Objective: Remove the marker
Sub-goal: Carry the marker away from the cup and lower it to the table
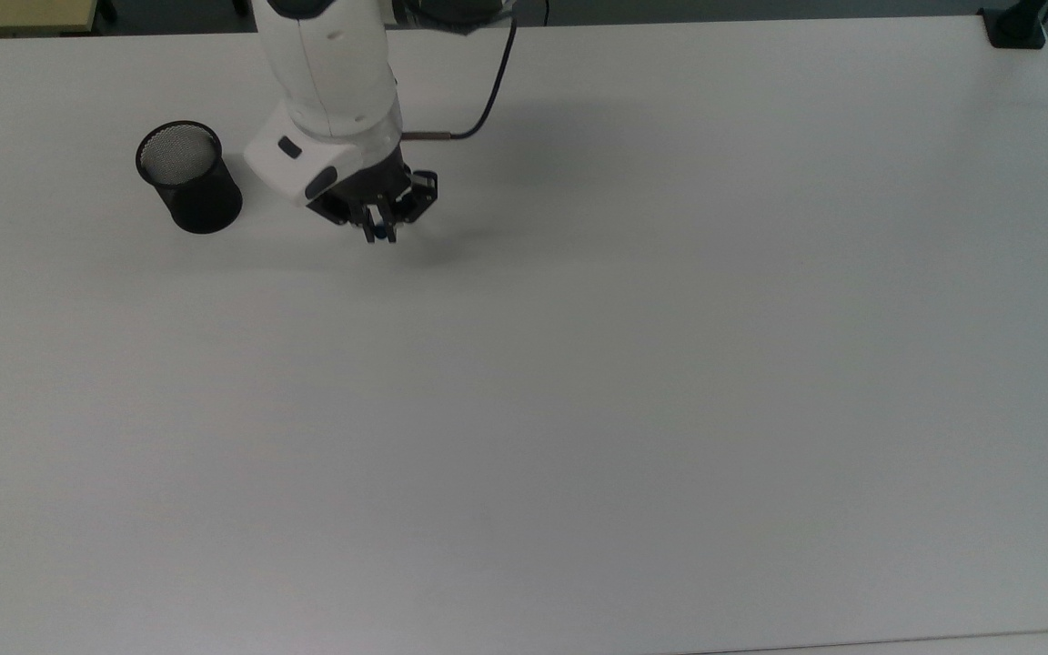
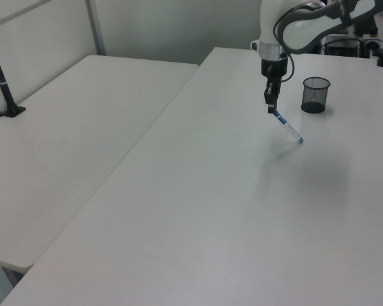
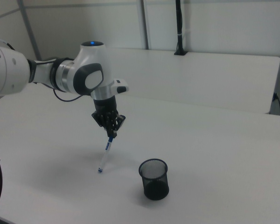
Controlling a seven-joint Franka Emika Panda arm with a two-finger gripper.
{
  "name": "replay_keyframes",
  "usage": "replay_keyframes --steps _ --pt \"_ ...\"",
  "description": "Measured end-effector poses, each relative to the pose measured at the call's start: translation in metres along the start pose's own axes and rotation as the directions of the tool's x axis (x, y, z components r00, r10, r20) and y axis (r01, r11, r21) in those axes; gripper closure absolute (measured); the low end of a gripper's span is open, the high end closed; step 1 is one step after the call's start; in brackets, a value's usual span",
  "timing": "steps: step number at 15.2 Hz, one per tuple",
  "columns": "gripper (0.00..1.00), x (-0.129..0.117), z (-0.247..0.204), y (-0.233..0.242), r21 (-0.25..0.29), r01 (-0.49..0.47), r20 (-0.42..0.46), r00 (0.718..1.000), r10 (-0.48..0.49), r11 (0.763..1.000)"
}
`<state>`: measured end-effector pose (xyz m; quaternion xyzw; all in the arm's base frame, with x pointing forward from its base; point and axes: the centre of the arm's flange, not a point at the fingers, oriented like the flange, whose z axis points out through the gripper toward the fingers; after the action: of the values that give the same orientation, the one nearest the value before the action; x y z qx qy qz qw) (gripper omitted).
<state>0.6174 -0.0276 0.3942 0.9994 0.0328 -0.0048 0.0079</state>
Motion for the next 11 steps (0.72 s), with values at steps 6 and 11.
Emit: replay_keyframes --steps 6,11 --pt "0.82 0.01 0.051 -0.004 -0.009 -0.006 -0.072 0.997 0.005 1.0" --pt "0.77 0.016 0.075 -0.013 -0.018 0.011 -0.073 0.997 -0.012 1.0"
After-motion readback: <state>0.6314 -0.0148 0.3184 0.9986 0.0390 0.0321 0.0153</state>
